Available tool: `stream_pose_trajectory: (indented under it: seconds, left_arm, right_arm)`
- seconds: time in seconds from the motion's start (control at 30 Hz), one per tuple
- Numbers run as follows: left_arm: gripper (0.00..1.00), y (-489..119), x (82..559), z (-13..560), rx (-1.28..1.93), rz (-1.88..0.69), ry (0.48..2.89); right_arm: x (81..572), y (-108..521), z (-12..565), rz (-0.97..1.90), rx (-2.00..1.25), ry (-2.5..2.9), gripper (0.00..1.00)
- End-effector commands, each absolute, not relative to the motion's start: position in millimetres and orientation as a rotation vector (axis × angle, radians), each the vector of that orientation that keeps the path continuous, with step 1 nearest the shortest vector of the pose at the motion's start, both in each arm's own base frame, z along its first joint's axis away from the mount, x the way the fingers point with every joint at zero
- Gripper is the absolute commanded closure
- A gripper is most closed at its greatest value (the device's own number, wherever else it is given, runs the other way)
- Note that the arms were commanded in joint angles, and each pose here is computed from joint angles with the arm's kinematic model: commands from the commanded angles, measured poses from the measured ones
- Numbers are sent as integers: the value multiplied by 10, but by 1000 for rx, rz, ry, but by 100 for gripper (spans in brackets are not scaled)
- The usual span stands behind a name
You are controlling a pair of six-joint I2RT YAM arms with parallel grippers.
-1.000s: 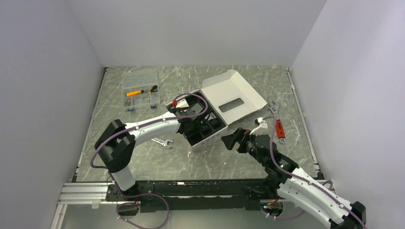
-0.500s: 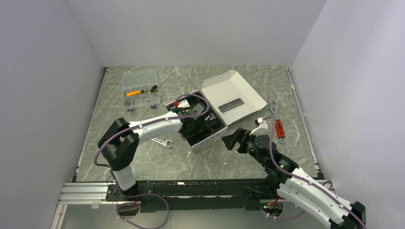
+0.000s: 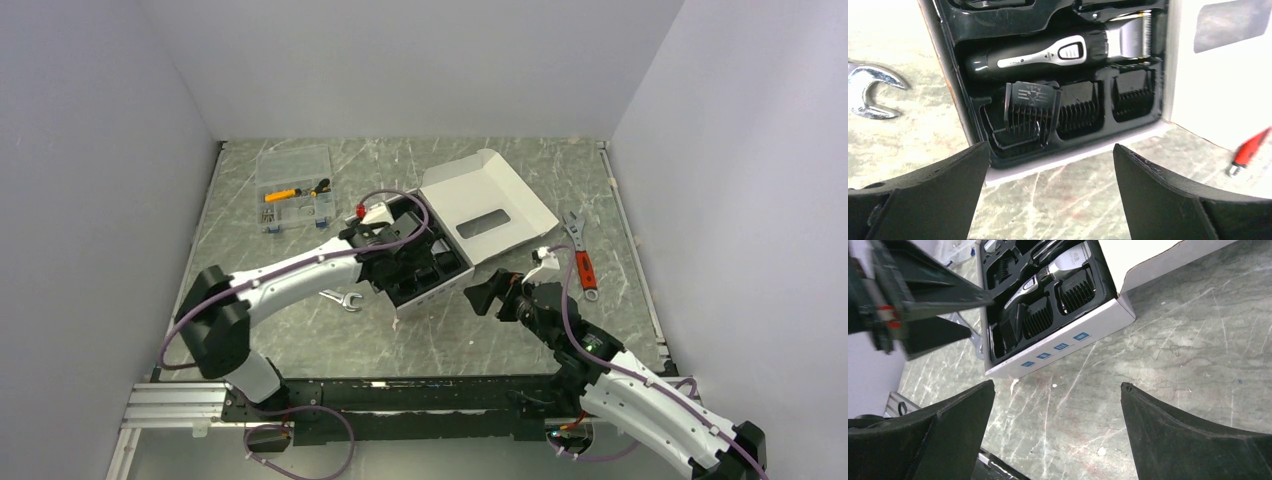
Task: Sort the hair-cutting tools
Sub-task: Place the haircut tool in the storage box.
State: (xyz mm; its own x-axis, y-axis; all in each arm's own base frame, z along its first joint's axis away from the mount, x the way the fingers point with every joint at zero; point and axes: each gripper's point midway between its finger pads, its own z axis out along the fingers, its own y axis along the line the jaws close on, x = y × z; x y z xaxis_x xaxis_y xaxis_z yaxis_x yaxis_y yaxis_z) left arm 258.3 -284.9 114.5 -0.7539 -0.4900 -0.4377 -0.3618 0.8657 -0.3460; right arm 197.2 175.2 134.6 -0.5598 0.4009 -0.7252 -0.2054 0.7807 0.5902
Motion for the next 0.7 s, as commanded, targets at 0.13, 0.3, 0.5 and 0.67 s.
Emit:
stream_pose_trajectory:
  seconds: [0.13, 0.3, 0.5, 0.67]
  left_arm:
    - [1, -2171, 2457, 1722, -617, -342, 2326]
    - [3, -1847, 2538, 1678, -533, -600, 2129]
    - [32, -1735, 2661, 1558, -477, -861, 1906]
    - [57, -1905, 2732, 1470, -422, -933, 1955]
  right_arm:
    - [2036, 2007, 1627, 861, -43, 1946, 5]
    - [2158, 2328, 1672, 914, -138, 1967, 16]
    - [2377, 2754, 1710, 944, -234, 1991, 32]
    - [2609, 3028, 1573, 916, -288, 2056, 61]
